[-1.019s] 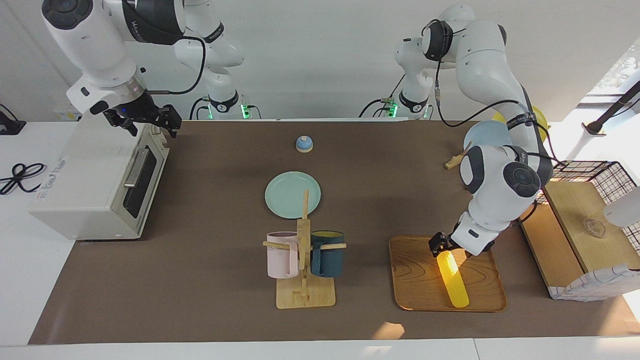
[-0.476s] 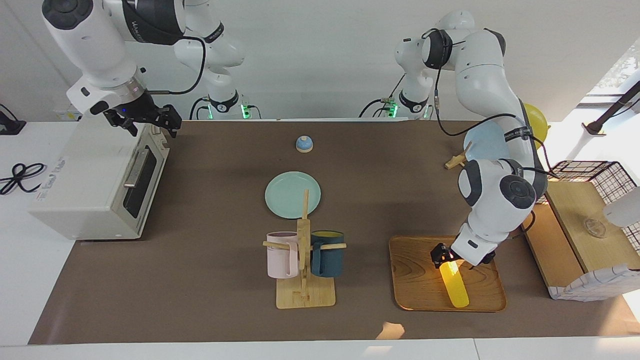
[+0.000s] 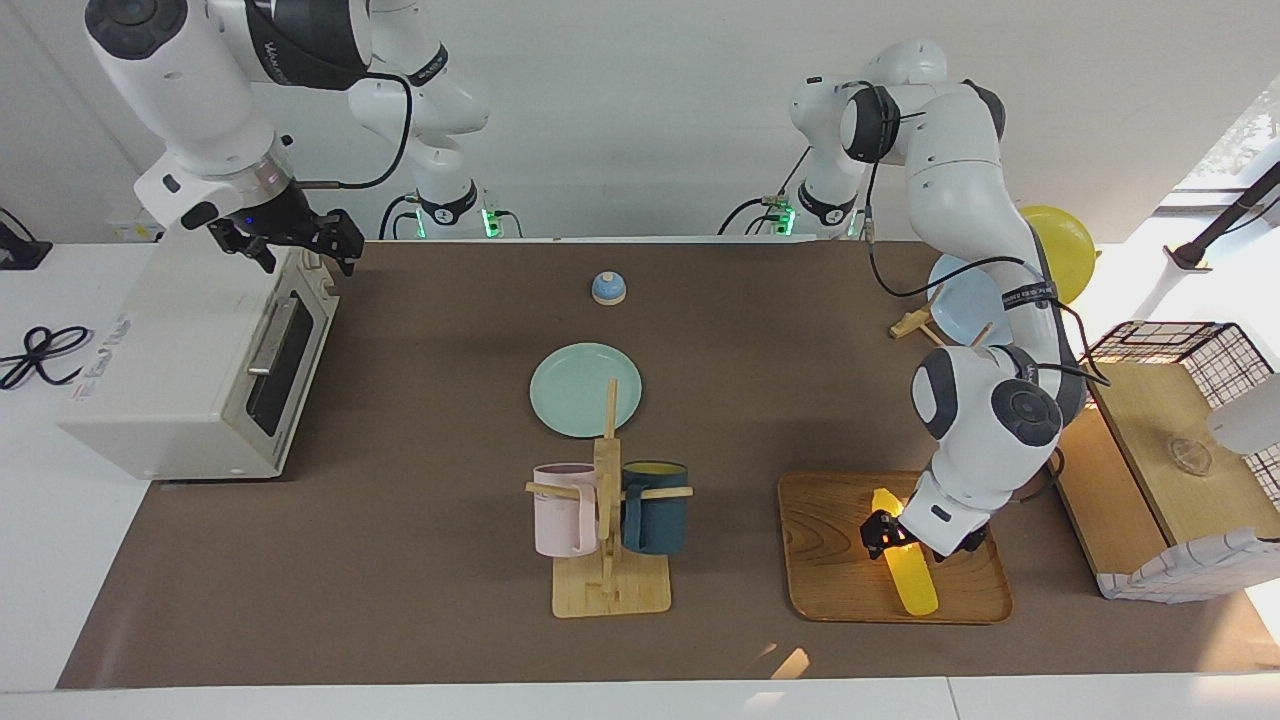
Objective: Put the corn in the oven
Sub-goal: 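Reach the left gripper to the yellow corn and grasp it, then lift the corn with the left gripper and carry it toward the plate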
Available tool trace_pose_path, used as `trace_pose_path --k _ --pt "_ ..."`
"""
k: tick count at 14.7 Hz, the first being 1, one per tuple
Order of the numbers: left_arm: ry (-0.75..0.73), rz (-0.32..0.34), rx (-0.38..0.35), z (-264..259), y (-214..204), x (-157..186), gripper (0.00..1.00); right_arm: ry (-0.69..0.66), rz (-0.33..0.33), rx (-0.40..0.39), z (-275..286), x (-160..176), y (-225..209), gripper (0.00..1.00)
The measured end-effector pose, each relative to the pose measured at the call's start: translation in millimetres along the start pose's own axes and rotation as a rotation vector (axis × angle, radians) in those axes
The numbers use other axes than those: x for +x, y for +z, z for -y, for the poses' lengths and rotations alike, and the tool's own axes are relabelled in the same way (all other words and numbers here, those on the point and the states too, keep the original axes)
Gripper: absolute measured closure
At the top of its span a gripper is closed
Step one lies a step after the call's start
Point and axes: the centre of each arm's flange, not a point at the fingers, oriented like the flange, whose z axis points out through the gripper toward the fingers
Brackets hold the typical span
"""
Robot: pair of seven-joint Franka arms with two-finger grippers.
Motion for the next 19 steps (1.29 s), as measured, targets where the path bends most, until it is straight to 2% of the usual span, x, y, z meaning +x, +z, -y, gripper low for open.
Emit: trace_pose_path --k 3,4,7,12,16,19 --pt "0.015 -0.002 0.001 2.6 -0.2 0.1 0.05 0.000 0.000 0.000 0.0 0.0 0.0 0.00" --pt "0.015 -0.002 0.001 3.1 -0.2 0.1 0.11 0.000 0.000 0.000 0.0 0.0 0.0 0.00" --pt "0.015 -0.003 -0.002 2.6 -0.7 0.4 0.45 0.000 0.000 0.000 0.0 0.0 0.0 0.00" --pt "-0.033 -0.005 -0.090 -1.8 -24.5 4.0 0.46 -0.003 0.000 0.024 2.7 0.0 0.0 0.00" --pt "-0.051 0.024 -0.129 -9.4 -88.9 -2.7 0.46 -0.003 0.000 0.024 2.8 0.0 0.0 0.00" --pt "-0.098 0.040 -0.140 -27.1 -146.8 -28.8 0.46 -0.003 0.008 0.024 2.6 0.0 3.1 0.00"
